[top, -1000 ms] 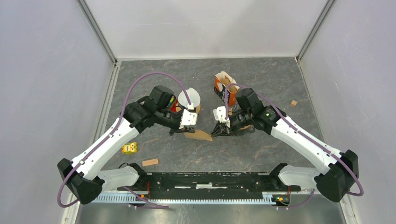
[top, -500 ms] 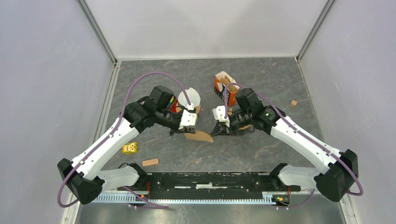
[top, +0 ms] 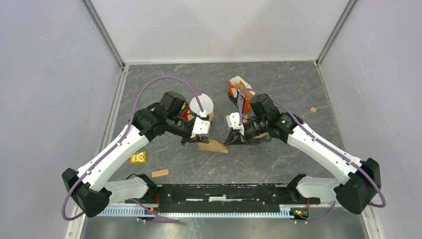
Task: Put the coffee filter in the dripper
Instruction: Place the coffee filter in the coffee dripper.
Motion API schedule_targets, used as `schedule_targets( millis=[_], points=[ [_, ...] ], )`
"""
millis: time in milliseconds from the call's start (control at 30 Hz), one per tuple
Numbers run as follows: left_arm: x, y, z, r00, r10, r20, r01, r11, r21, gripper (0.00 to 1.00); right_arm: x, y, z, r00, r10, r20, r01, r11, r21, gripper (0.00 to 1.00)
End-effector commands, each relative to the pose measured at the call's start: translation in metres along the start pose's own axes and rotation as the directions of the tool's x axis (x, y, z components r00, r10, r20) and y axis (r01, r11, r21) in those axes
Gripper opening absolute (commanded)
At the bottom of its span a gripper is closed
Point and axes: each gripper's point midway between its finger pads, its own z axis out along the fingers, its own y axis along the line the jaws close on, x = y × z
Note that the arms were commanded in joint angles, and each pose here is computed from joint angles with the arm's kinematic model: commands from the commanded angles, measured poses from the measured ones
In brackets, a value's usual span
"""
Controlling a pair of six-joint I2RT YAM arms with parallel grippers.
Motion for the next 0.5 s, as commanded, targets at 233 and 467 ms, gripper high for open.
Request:
schedule_targets(
  millis=[233,467],
  points=[
    [0.0017,0.0080,0.0006,0.998,0.064,-0.013,-0.064,0.997,-0.031,0.02,-0.0023,0.0061,-0.0011,1.000,-0.021,0.022,0.021,1.000,-0.019,0.12],
    [0.0013,0.0092,0.0008,0.998,0.057,-0.011,-0.058,0.998,-0.037,0.02,-0.0031,0.0025,-0.0002,1.000,-0.010,0.023,0.010,1.000,-0.009,0.14]
  ],
)
